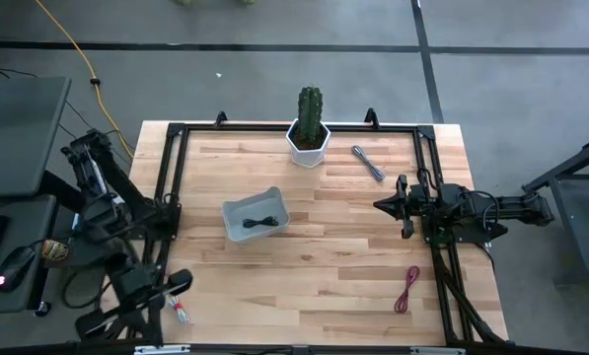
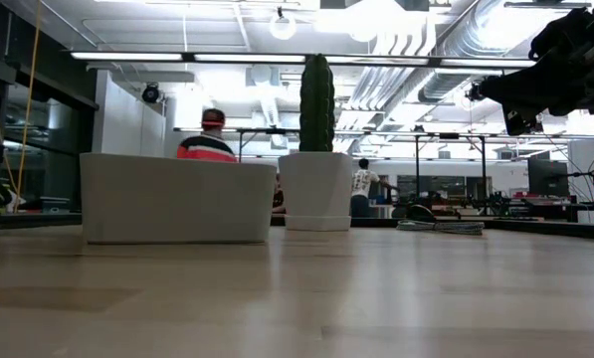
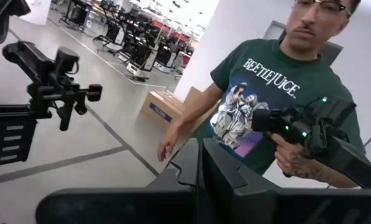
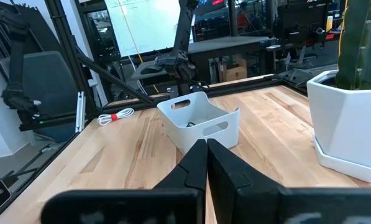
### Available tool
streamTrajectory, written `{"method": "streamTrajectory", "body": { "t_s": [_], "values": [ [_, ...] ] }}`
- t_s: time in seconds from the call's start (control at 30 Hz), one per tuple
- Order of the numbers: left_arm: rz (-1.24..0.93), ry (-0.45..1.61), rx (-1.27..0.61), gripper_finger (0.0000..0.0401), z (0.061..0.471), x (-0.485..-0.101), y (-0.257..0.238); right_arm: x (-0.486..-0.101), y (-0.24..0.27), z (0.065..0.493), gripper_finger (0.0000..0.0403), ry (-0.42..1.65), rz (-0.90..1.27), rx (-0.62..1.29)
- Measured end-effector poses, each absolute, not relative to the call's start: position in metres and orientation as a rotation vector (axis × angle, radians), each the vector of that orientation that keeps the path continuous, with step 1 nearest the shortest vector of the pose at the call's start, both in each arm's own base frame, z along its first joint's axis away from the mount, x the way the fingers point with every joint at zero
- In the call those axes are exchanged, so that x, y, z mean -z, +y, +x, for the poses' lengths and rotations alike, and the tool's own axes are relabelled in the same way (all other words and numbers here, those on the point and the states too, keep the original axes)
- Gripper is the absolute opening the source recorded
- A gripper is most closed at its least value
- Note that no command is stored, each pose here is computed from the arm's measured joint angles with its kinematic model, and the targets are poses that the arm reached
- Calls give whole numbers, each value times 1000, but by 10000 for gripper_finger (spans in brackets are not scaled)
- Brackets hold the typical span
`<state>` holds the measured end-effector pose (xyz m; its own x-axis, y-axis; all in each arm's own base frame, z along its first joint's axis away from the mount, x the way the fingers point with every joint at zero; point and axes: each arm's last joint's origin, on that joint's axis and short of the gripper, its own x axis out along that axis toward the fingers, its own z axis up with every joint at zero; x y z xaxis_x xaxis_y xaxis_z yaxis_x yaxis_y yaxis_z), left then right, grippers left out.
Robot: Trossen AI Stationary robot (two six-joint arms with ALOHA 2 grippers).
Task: Pick and place USB-C Cables
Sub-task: Put the white charger cable into the gray bin
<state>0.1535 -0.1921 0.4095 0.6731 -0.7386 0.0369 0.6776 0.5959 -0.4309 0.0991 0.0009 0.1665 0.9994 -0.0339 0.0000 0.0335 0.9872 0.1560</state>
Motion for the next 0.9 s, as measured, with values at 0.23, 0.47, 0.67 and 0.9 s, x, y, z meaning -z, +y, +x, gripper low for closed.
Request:
{"method": "streamTrajectory", "body": {
  "t_s": [0.23, 0.47, 0.67, 0.9],
  "values": [
    [-337, 181, 765, 0, 148, -402, -196, -167, 1, 99, 0, -3, 157, 34],
    [-201, 604, 736, 0, 141, -362, -191, -166, 1, 99, 0, -2, 157, 34],
    [-18, 899, 682, 0, 136, -330, -186, -166, 1, 99, 0, -2, 157, 34],
    [240, 1134, 735, 0, 144, -292, -201, -167, 1, 99, 0, -3, 157, 33]
  ]
}}
